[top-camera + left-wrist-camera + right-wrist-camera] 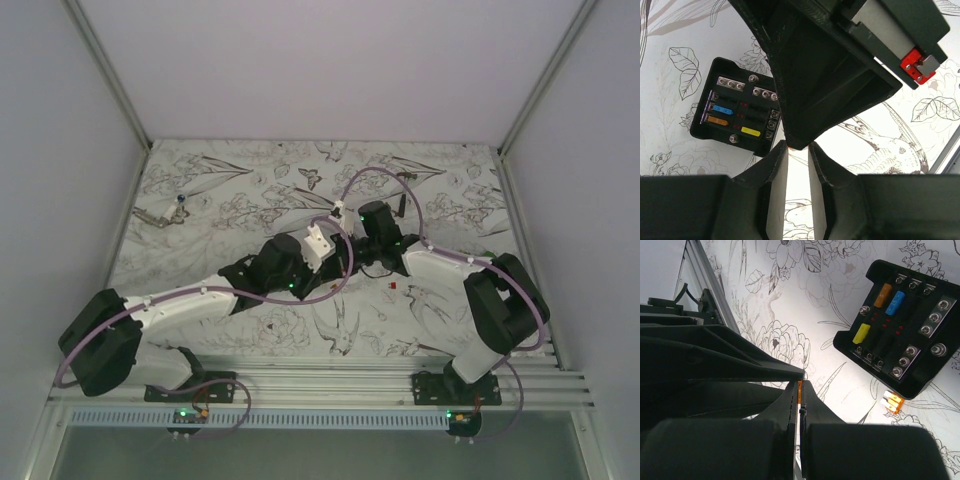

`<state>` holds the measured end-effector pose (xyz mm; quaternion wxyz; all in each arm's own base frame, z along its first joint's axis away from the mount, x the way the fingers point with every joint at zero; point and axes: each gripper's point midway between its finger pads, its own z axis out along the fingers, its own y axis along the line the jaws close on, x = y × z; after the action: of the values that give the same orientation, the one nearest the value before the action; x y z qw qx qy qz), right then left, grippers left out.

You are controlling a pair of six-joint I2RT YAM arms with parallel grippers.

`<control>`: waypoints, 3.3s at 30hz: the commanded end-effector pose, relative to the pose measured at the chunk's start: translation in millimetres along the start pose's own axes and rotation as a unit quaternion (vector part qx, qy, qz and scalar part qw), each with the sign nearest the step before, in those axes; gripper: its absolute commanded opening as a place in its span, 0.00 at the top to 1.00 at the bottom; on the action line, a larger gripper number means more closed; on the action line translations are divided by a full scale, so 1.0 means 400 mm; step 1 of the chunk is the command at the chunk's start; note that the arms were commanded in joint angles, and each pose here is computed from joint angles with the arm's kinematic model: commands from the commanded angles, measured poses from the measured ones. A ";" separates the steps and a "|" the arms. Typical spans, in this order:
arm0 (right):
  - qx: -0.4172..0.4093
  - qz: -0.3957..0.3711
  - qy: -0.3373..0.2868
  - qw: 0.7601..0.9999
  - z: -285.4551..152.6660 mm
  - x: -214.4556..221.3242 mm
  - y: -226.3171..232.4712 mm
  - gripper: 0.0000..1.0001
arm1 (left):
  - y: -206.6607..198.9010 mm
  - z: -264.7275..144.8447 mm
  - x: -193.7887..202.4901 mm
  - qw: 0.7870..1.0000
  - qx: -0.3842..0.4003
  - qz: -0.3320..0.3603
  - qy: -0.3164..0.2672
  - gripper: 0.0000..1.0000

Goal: Snap on the fuse box
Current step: Install the fuse at the fuse box base.

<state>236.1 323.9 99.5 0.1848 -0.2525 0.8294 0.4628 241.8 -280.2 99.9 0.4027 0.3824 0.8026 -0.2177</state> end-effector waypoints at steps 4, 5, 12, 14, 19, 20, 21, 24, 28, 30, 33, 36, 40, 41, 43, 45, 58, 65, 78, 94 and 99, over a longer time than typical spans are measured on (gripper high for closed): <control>0.014 -0.026 0.003 1.000 0.002 -0.007 0.005 1.00 | 0.007 0.007 -0.140 0.995 -0.014 0.015 -0.095 0.67; 0.032 -0.029 -0.005 0.999 -0.001 -0.014 -0.009 1.00 | 0.012 0.007 -0.133 0.995 -0.020 0.012 -0.092 0.63; 0.106 -0.050 -0.034 0.992 -0.023 -0.050 -0.072 1.00 | 0.066 -0.015 -0.079 0.994 -0.062 -0.045 -0.083 0.48; 0.122 -0.054 -0.044 0.990 -0.026 -0.065 -0.085 1.00 | 0.089 -0.031 -0.055 0.990 -0.078 -0.088 -0.084 0.43; 0.140 -0.057 -0.068 0.986 -0.021 -0.103 -0.099 1.00 | 0.152 -0.047 0.010 0.971 -0.108 -0.205 -0.066 0.31; 0.141 -0.056 -0.070 0.986 -0.015 -0.109 -0.101 1.00 | 0.169 -0.047 0.022 0.965 -0.113 -0.230 -0.061 0.30; 0.143 -0.054 -0.072 0.986 -0.011 -0.113 -0.105 1.00 | 0.176 -0.044 0.032 0.960 -0.113 -0.251 -0.054 0.28; 0.148 -0.052 -0.076 0.985 0.004 -0.132 -0.113 1.00 | 0.200 -0.028 0.066 0.942 -0.112 -0.316 -0.024 0.28; 0.158 -0.057 -0.081 0.982 0.025 -0.158 -0.121 1.00 | 0.218 -0.014 0.081 0.921 -0.107 -0.374 0.000 0.27; 0.165 -0.057 -0.080 0.981 0.037 -0.166 -0.127 1.00 | 0.229 -0.007 0.090 0.910 -0.108 -0.401 0.009 0.27; 0.182 -0.054 -0.074 0.979 0.053 -0.171 -0.141 1.00 | 0.242 0.002 0.100 0.894 -0.106 -0.436 0.015 0.27; 0.191 -0.047 -0.070 0.978 0.068 -0.171 -0.149 1.00 | 0.243 0.008 0.105 0.885 -0.102 -0.454 0.021 0.27; 0.203 -0.035 -0.071 0.976 0.080 -0.171 -0.161 1.00 | 0.245 0.010 0.111 0.879 -0.103 -0.466 0.025 0.26; 0.208 -0.032 -0.072 0.975 0.081 -0.170 -0.165 1.00 | 0.245 0.011 0.112 0.878 -0.104 -0.467 0.026 0.26; 0.214 -0.029 -0.071 0.974 0.089 -0.166 -0.167 1.00 | 0.245 0.012 0.115 0.877 -0.104 -0.468 0.028 0.25; 0.220 -0.026 -0.070 0.973 0.092 -0.163 -0.170 1.00 | 0.246 0.014 0.119 0.876 -0.106 -0.470 0.030 0.24; 0.250 -0.015 -0.070 0.966 0.098 -0.138 -0.195 1.00 | 0.246 0.020 0.130 0.870 -0.108 -0.480 0.038 0.22; 0.250 -0.010 -0.067 0.966 0.108 -0.125 -0.199 1.00 | 0.241 0.025 0.136 0.865 -0.106 -0.488 0.044 0.22; 0.261 -0.006 -0.064 0.963 0.113 -0.099 -0.205 1.00 | 0.235 0.023 0.136 0.862 -0.102 -0.494 0.044 0.22; 0.293 -0.023 -0.095 0.951 0.080 -0.063 -0.227 1.00 | 0.182 0.034 0.146 0.847 -0.094 -0.520 0.057 0.34; 0.292 -0.024 -0.096 0.951 0.081 -0.060 -0.228 1.00 | 0.156 0.045 0.146 0.849 -0.092 -0.516 0.064 0.46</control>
<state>318.1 327.4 47.0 0.3510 -0.1649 0.8889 0.2438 285.6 -225.2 47.5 0.2278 -0.1060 0.9194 -0.3027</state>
